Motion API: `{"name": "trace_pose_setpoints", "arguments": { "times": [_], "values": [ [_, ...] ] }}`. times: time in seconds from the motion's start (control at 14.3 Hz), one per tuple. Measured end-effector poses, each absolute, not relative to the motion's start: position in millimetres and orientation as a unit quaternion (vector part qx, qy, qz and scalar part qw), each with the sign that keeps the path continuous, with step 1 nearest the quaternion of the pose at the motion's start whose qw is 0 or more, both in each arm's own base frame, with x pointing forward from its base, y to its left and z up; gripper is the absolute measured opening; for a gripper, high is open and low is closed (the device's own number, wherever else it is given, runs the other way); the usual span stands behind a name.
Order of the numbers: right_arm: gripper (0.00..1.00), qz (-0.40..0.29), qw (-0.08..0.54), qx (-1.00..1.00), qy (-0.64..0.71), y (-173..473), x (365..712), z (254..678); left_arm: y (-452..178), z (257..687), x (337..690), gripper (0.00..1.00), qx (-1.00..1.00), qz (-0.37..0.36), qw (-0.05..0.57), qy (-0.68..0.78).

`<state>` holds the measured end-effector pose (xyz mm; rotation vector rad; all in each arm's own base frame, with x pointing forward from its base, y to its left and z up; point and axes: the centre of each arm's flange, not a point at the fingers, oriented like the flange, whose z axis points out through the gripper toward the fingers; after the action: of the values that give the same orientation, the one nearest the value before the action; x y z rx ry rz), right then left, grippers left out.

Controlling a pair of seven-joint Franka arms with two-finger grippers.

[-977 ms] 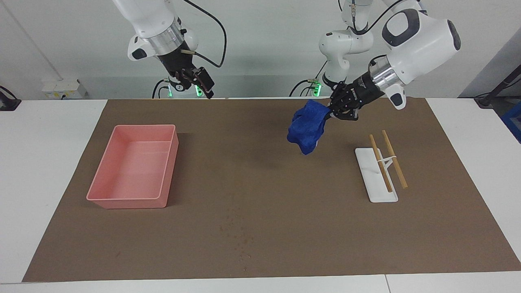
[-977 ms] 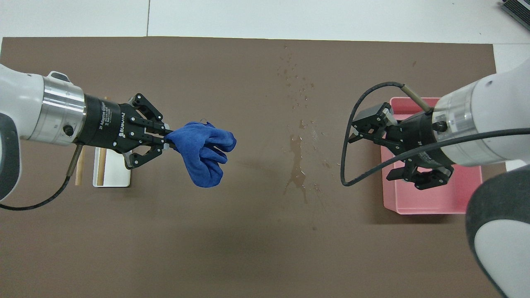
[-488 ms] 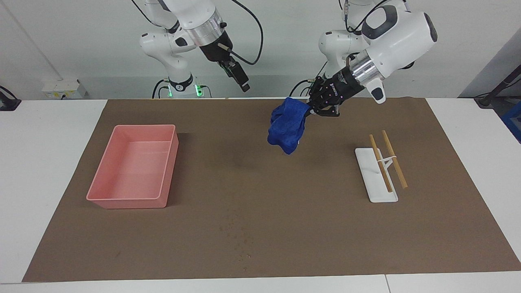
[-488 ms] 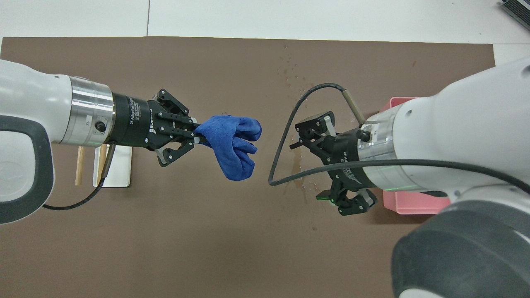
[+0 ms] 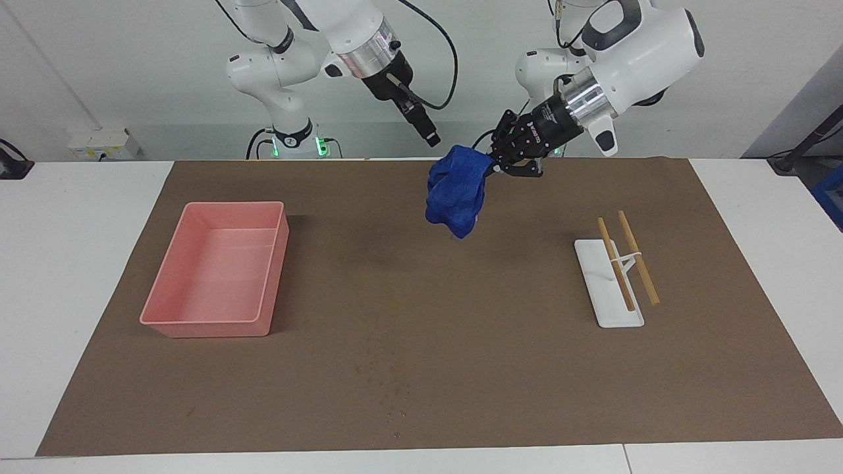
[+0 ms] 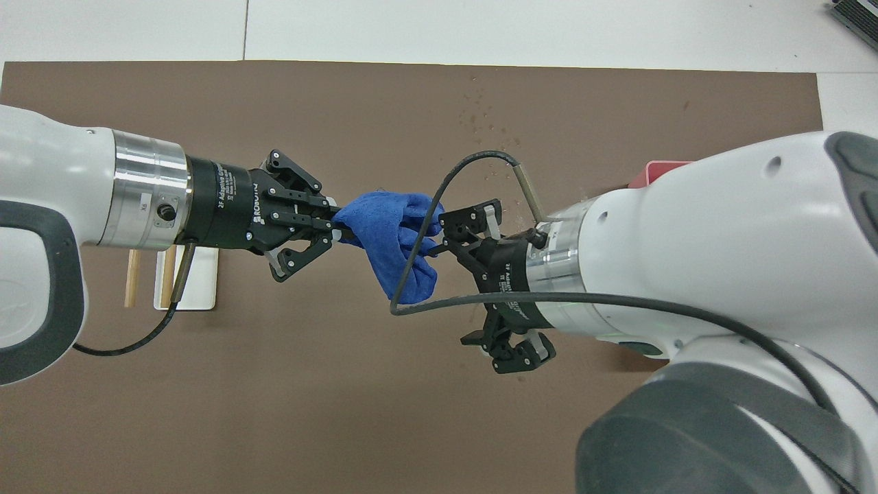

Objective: Wipe water with towel using both arms
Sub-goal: 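Grasp the towel with the right gripper next to the left gripper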

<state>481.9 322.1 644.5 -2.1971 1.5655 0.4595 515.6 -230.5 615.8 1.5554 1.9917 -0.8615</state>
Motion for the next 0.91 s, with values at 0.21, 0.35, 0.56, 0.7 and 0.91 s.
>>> {"name": "trace_pose_setpoints", "arguments": {
  "times": [0.21, 0.35, 0.56, 0.7, 0.91],
  "values": [
    [0.96, 0.172, 0.211, -0.76, 0.591, 335.9, 484.1, 638.0, -230.2, 618.6, 504.5, 0.15, 0.567, -0.313, 0.233, 0.726],
    [0.96, 0.168, 0.226, -0.739, 0.612, 339.6, 490.5, 635.5, -229.6, 616.5, 500.5, 0.15, 0.566, -0.312, 0.23, 0.727],
    [0.97, 0.16, 0.25, -0.717, 0.631, 339.4, 499.9, 637.6, -226.9, 608.1, 496.9, 0.15, 0.563, -0.313, 0.223, 0.731],
    [0.98, 0.157, 0.261, -0.708, 0.637, 338.6, 502.6, 642.0, -225.5, 604.7, 495.6, 0.15, 0.562, -0.314, 0.22, 0.733],
    [0.98, 0.155, 0.275, -0.688, 0.654, 338.8, 507.3, 643.5, -227.0, 608.9, 492.7, 0.15, 0.564, -0.312, 0.223, 0.731]
  ]
}}
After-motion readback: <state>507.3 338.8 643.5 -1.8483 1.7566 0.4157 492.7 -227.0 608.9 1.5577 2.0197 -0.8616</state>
